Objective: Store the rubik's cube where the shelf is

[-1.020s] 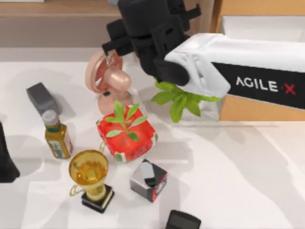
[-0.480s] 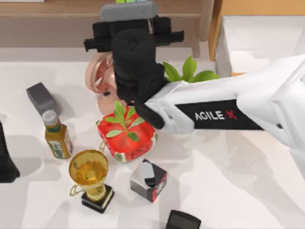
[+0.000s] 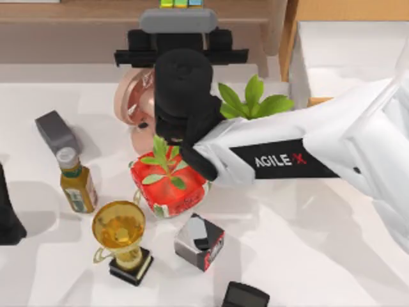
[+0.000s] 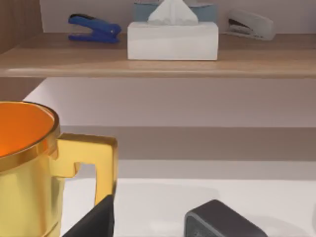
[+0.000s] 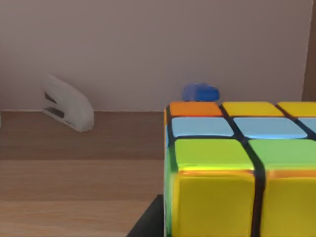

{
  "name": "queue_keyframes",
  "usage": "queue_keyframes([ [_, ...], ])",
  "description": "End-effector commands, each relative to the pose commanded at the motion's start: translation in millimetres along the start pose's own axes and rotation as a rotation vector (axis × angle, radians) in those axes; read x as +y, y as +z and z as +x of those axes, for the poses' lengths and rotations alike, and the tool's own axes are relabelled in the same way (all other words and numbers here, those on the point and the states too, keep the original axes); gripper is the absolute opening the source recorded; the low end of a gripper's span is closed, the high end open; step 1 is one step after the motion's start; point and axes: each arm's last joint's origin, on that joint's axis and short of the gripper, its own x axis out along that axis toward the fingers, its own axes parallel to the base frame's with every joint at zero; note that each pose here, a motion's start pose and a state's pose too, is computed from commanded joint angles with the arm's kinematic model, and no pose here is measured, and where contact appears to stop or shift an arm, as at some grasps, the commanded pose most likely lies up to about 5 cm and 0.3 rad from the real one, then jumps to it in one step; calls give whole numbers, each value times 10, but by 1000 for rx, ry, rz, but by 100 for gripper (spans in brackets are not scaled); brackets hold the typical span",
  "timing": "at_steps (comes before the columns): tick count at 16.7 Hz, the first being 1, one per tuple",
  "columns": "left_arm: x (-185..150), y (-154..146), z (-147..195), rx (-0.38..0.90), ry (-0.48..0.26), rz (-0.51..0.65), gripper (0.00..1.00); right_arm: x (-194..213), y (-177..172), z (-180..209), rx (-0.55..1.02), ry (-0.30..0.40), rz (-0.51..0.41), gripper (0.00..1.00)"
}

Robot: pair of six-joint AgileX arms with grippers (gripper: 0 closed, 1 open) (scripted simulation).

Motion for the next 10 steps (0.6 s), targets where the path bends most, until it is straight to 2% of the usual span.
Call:
queue_keyframes([
  [5, 0, 0, 0, 0, 0, 0, 100, 13, -14, 79, 4, 2, -3, 0],
  [10, 0, 0, 0, 0, 0, 0, 100, 77, 33, 553, -13, 0, 13, 0],
])
